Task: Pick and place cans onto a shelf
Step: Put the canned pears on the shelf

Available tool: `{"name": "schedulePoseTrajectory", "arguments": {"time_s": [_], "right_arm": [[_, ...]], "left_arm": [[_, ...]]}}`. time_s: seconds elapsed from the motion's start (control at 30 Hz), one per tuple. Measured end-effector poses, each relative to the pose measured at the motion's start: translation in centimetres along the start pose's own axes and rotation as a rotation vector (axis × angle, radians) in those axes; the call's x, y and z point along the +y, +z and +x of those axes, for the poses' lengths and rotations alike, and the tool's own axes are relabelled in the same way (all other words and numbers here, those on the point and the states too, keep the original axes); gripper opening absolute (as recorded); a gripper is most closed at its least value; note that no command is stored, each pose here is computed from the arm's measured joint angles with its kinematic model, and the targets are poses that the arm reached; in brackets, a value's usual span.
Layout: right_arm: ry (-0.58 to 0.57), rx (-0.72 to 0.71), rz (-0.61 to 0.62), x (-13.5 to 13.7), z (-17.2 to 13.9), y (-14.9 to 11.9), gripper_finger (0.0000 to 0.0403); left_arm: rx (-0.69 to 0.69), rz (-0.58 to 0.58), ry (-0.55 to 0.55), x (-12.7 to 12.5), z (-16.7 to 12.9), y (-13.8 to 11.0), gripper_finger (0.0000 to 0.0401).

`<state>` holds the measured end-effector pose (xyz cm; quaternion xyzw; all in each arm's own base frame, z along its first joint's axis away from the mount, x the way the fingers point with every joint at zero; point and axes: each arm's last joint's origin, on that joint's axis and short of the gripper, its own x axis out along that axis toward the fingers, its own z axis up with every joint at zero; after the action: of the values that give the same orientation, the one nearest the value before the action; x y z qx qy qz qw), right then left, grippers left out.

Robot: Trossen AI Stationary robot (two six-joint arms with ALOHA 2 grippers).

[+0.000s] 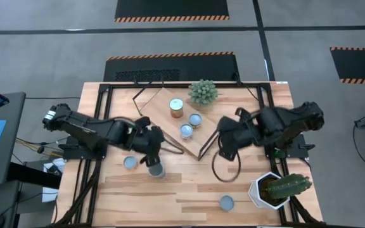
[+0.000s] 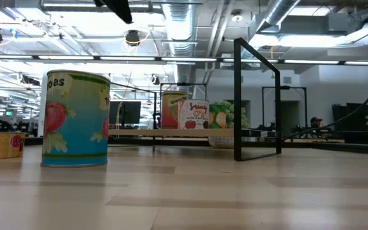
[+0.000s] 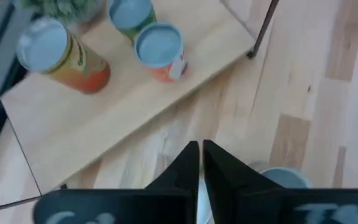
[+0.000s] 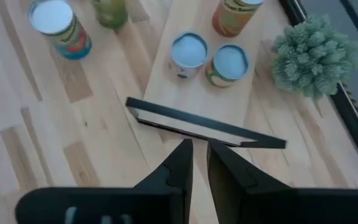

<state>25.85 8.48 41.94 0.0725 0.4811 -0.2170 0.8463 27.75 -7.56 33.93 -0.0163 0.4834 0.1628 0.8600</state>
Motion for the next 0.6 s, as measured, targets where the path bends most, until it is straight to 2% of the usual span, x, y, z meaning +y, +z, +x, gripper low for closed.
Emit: {"name": "schedulePoseTrajectory", "arguments": {"time_s": [0.2, 0.33, 0.5, 0.6], "right_arm": [[-0.069, -0.037, 0.008, 1.6, 0.2, -2.7, 0.0071], [-0.112, -0.003, 0.039, 1.9, 1.6, -4.7, 0.0071], [-0.171, 0.070, 0.126, 0.9, 3.4, -7.9, 0.0071], [-0.186, 0.115, 0.192, -0.2, 4.0, -9.9, 0.0071]], "left_arm": [[0.141, -0.036, -0.044, 2.4, 1.0, 0.2, 0.0068], [0.183, -0.028, -0.048, 2.8, 1.0, 0.0, 0.0105], [0.173, 0.147, -0.071, 2.0, 0.7, -0.4, 0.0127], [0.161, 0.209, -0.085, 1.5, 0.8, -0.6, 0.0128]]}}
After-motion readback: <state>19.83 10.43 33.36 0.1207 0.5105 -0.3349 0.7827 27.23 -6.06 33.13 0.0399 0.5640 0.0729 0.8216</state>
